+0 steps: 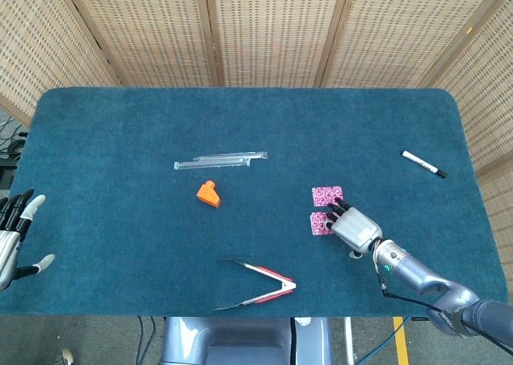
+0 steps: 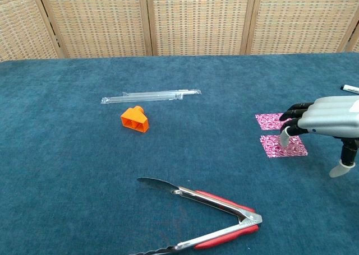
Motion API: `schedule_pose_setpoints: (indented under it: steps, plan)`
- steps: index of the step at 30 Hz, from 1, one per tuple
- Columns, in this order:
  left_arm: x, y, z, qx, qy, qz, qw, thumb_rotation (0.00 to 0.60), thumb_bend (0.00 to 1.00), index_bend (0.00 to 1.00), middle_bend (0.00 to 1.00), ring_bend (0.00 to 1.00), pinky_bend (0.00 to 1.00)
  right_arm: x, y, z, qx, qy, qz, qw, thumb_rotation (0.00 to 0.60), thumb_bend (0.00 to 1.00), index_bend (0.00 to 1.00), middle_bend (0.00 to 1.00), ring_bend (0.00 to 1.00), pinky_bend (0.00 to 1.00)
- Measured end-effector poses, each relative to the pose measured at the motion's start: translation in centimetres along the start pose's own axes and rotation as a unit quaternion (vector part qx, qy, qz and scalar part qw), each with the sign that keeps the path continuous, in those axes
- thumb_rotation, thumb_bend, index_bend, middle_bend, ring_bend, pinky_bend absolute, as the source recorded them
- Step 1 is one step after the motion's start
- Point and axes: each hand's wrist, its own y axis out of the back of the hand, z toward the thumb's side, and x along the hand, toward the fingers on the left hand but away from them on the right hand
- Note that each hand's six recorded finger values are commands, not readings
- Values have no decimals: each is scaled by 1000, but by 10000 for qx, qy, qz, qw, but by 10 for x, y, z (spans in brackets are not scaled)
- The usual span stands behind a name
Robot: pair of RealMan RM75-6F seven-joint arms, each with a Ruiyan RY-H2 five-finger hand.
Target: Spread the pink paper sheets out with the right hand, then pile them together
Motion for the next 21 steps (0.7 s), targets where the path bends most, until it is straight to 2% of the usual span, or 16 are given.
schedule_pose_setpoints:
  steps: [10, 21]
  plan:
    - [-3, 0, -1, -7, 15, -15, 10000, 600, 16, 0, 0, 0, 0, 1, -9, 2, 130, 7, 39, 9999, 600, 105, 253, 201, 0, 0]
    - [-3, 0, 1, -5, -22, -4, 10000, 600, 16, 0, 0, 0, 0, 6, -20, -10, 287, -142, 112, 9994, 600, 105, 253, 206, 0, 0]
